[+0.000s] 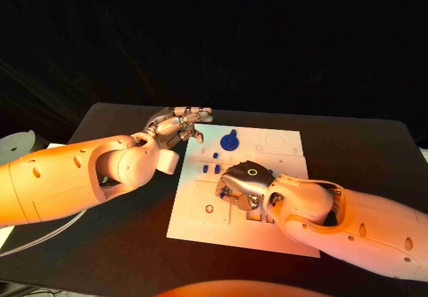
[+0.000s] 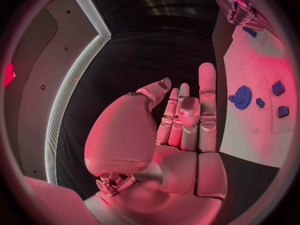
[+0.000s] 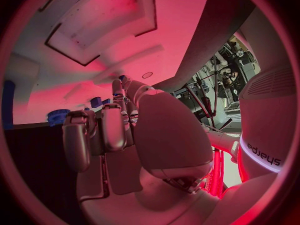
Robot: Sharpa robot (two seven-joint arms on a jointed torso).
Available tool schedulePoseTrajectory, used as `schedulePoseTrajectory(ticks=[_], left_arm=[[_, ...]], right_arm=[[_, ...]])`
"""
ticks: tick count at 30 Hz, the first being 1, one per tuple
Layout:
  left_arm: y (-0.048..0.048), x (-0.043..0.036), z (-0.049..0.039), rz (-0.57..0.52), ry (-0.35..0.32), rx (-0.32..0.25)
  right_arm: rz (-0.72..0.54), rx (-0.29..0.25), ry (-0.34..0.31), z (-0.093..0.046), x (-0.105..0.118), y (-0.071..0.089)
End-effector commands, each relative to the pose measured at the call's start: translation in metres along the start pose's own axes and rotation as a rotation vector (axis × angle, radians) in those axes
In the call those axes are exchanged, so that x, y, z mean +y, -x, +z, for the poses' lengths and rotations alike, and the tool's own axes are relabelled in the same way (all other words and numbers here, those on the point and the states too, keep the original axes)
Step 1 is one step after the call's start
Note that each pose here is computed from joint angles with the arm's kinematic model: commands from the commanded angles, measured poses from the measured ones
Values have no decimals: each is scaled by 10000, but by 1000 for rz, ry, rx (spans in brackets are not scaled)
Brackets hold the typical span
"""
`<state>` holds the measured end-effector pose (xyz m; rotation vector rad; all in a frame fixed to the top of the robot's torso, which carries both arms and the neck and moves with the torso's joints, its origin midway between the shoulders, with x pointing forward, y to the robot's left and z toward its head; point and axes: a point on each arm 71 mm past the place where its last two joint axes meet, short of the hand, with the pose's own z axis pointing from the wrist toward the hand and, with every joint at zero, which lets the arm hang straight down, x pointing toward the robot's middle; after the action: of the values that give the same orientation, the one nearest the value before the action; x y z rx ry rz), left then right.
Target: Assemble the parts on the task board
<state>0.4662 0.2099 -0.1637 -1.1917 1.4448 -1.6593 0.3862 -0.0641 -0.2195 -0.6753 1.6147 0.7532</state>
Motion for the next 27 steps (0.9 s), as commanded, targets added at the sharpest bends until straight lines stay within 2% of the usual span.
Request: schedulePoseTrajectory(ticks=[1,8,19,27], left_arm=[[-29,0,-2,-13,1,23],[-28,1,-6,-13,5,24],[-13,4,-6,-12,9,21],[6,8,-5,-11,12,19]], right_arm=[[-35,31,0,5,24,-33],[-29,25,-19,1,-4,-39],[-9,-91,-14,-61,-18,48],[39,-166,-22,-239,-80,176]])
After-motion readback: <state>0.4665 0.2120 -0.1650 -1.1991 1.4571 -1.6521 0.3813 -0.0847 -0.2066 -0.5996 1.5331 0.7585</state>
